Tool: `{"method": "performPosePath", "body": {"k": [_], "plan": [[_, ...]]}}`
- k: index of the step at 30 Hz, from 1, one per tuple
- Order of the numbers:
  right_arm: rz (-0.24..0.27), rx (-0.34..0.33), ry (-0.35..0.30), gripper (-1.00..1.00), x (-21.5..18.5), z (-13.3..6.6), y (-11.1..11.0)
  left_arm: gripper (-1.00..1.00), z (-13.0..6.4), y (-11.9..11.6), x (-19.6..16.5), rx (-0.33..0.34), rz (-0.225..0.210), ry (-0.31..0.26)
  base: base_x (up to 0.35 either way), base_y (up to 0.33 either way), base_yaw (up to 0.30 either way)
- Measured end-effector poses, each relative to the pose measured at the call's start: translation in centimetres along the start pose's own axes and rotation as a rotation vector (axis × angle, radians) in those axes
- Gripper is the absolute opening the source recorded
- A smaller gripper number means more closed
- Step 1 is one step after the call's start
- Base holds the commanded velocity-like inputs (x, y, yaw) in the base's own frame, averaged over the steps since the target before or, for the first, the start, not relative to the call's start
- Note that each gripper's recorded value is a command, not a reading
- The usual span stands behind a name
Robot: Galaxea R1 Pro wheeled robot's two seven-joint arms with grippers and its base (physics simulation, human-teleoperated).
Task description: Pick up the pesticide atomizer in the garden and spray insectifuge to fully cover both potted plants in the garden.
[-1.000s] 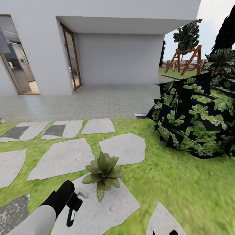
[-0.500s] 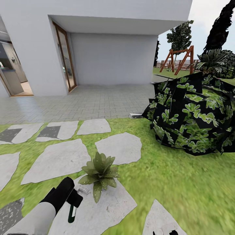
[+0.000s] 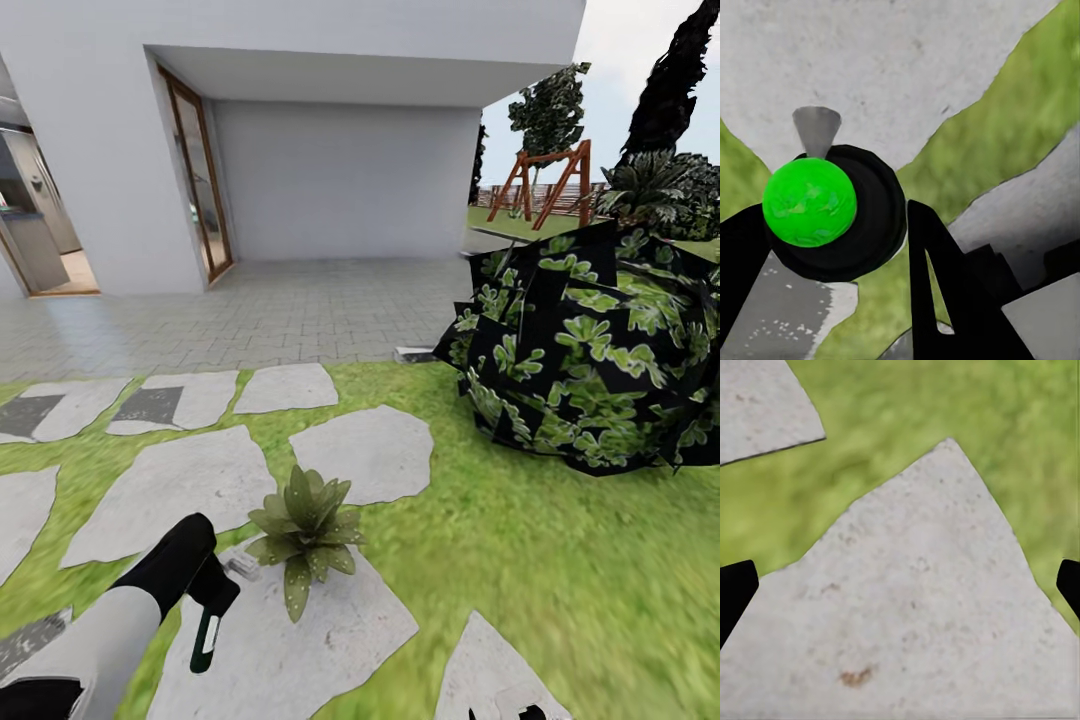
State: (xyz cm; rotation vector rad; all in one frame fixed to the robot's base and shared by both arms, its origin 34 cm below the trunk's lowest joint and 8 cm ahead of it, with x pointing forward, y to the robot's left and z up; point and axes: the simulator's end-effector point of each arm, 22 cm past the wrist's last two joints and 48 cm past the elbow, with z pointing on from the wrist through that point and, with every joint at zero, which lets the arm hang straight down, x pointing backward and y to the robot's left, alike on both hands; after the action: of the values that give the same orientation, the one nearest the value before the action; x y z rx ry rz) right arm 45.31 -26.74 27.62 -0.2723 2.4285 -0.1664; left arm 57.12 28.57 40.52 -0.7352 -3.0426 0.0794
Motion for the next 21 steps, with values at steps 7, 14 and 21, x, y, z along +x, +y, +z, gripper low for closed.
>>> {"method": "performPosePath", "body": {"k": [7, 14, 21], "plan": [[0.0, 0.0, 0.0, 1.0, 0.0, 0.0, 0.0, -1.0, -0.2, 0.3, -0.1, -0.005, 0.001, 0.0, 0.071, 0.059, -0.277], [0.0, 0.0, 0.001, 1.0, 0.1, 0.0, 0.0, -1.0, -0.2, 0.5, 0.0, -0.013, 0.004, 0.005, 0.141, 0.134, -0.087], [0.0, 0.0, 0.001, 1.0, 0.0, 0.0, 0.0, -1.0, -0.3, 1.7, 0.8, -0.064, 0.033, 0.041, 0.005, 0.004, -0.001]]}}
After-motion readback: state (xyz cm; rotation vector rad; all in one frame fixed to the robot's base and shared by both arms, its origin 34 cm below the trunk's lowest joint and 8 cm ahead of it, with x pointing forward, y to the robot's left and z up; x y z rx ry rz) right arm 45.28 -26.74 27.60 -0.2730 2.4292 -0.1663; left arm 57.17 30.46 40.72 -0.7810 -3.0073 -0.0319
